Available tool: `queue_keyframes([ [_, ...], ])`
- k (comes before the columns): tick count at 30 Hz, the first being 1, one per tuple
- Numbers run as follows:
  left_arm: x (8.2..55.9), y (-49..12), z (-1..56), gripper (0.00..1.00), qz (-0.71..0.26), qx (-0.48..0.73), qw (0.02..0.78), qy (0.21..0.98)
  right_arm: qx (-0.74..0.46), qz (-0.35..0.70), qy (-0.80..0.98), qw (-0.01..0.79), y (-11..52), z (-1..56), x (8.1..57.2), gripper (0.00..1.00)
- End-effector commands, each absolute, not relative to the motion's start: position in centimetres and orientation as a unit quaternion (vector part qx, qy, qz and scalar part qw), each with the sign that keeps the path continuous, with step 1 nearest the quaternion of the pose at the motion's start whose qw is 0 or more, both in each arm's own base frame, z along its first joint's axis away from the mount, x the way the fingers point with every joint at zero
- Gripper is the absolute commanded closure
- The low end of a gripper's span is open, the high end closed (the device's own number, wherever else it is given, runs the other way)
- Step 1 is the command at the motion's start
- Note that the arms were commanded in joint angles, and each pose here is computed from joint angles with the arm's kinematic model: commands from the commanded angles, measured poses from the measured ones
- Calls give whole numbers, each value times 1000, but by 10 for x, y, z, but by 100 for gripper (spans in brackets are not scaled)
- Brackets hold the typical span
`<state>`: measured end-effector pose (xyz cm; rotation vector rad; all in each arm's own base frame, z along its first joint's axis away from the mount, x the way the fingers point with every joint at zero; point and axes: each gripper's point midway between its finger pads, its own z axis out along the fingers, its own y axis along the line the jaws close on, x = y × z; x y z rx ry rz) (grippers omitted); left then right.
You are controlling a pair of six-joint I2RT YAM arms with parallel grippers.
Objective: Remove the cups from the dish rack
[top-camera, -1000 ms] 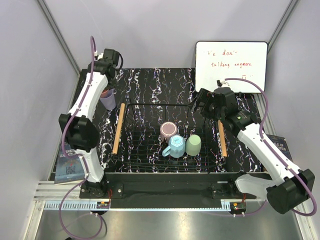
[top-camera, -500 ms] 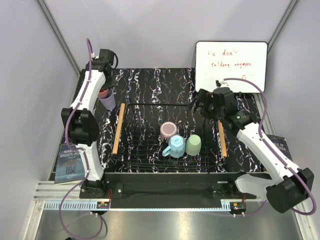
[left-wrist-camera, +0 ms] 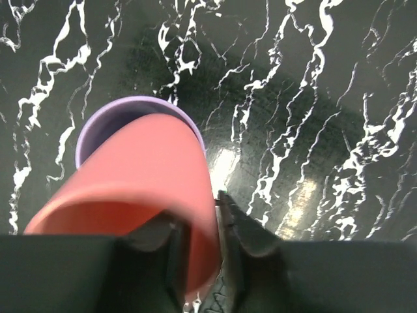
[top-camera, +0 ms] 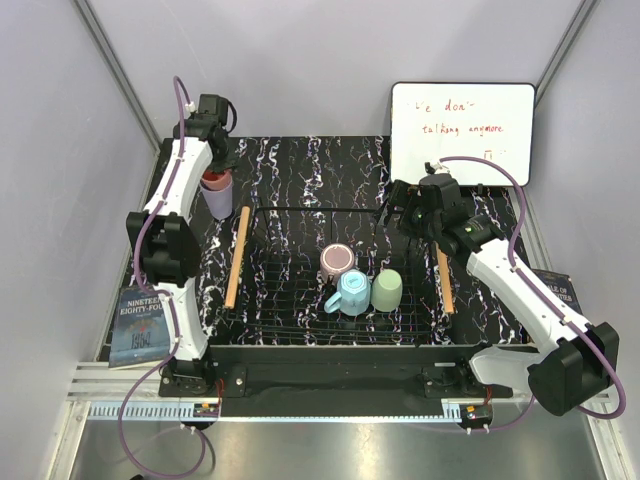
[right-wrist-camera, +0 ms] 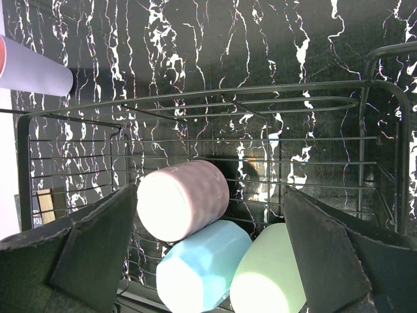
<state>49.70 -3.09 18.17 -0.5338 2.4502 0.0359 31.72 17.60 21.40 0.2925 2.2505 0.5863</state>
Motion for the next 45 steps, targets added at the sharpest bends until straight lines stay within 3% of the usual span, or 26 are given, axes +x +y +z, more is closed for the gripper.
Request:
queue_keyframes([
  [1, 510, -34, 225, 61, -15, -202, 370, 907, 104, 240, 875, 409, 179, 232, 322, 0],
  [2, 511, -33, 230, 51, -16, -203, 376, 904, 104, 241, 874, 408, 180, 233, 322, 0],
  [5, 509, -31, 244, 44, -16, -204, 391, 897, 105, 242, 873, 410, 179, 234, 322, 0],
  [16, 490, -31, 287, 42, -18, -210, 433, 876, 101, 252, 862, 427, 176, 251, 313, 0],
  [27, 412, -107, 364, 37, -100, -131, 527, 833, 56, 172, 911, 371, 169, 222, 272, 3],
  [37, 336, -168, 328, 35, -128, -46, 515, 847, 55, 159, 932, 320, 164, 186, 214, 4],
  [45, 317, -182, 300, 34, -132, -23, 495, 858, 49, 136, 948, 284, 166, 149, 194, 4],
])
